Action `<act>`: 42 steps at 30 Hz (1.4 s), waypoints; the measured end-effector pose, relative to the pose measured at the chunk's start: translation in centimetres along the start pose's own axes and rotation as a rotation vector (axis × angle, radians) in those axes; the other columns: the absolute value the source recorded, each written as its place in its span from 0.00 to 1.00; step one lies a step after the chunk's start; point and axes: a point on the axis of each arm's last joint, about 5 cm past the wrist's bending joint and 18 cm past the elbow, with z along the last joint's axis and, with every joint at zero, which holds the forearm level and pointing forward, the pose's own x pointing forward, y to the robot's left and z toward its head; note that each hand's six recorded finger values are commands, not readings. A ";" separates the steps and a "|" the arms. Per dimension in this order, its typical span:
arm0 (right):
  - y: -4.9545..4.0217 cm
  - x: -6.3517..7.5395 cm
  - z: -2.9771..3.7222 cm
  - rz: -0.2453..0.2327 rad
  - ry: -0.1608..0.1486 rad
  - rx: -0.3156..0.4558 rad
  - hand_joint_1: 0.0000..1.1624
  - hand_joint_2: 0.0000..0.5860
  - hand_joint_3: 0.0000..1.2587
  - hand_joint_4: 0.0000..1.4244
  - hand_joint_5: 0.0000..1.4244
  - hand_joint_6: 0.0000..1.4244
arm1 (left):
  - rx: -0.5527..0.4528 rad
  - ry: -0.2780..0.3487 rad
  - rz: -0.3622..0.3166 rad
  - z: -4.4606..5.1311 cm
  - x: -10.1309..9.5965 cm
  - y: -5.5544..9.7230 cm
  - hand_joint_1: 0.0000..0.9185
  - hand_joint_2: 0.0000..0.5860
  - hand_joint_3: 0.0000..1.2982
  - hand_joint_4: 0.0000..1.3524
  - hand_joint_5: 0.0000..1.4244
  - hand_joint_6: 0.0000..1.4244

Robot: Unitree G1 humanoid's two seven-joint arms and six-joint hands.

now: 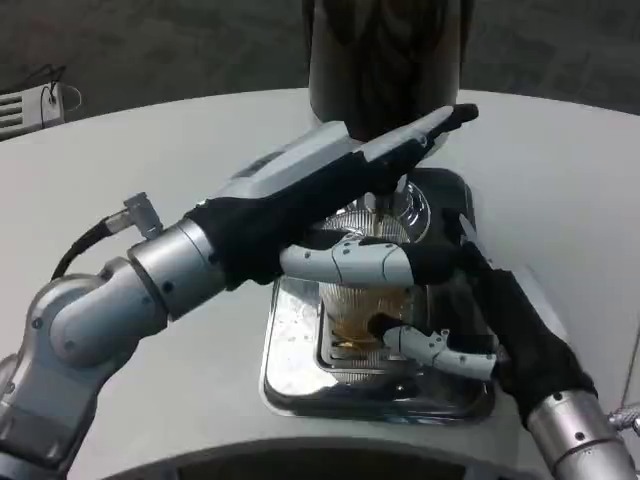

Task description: Grasp the cup under the faucet to collect the drink, then remove the cup.

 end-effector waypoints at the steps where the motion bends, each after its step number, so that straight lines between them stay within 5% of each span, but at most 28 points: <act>1: 0.03 0.1 0.02 0.002 -0.004 0.003 0.75 0.34 0.00 0.00 0.04 0.03 | -0.001 0.002 0.004 0.01 -0.1 0.0 0.00 0.01 0.00 0.00 0.02 0.08; 18: 0.28 0.8 -0.27 0.017 -0.006 0.026 0.74 0.35 0.00 0.00 0.04 0.03 | -0.059 0.011 0.153 -0.15 -2.5 -0.5 0.00 0.07 0.02 0.00 0.04 0.10; 30: 0.43 0.8 -0.20 0.018 -0.011 0.035 0.73 0.35 0.00 0.00 0.04 0.03 | -0.060 -0.016 0.248 1.03 -4.8 -0.8 0.00 0.08 0.02 0.00 0.04 0.10; 36: 0.51 0.8 -0.14 0.020 -0.016 0.039 0.73 0.35 0.00 0.00 0.04 0.03 | -0.046 0.048 0.286 1.91 -7.1 -1.2 0.00 0.09 0.00 0.00 0.02 0.10; 42: 0.70 0.8 -0.01 0.029 -0.028 0.045 0.73 0.35 0.00 0.00 0.05 0.04 | 0.003 0.188 0.267 2.56 -9.7 -2.6 0.00 0.10 0.00 0.00 0.00 0.06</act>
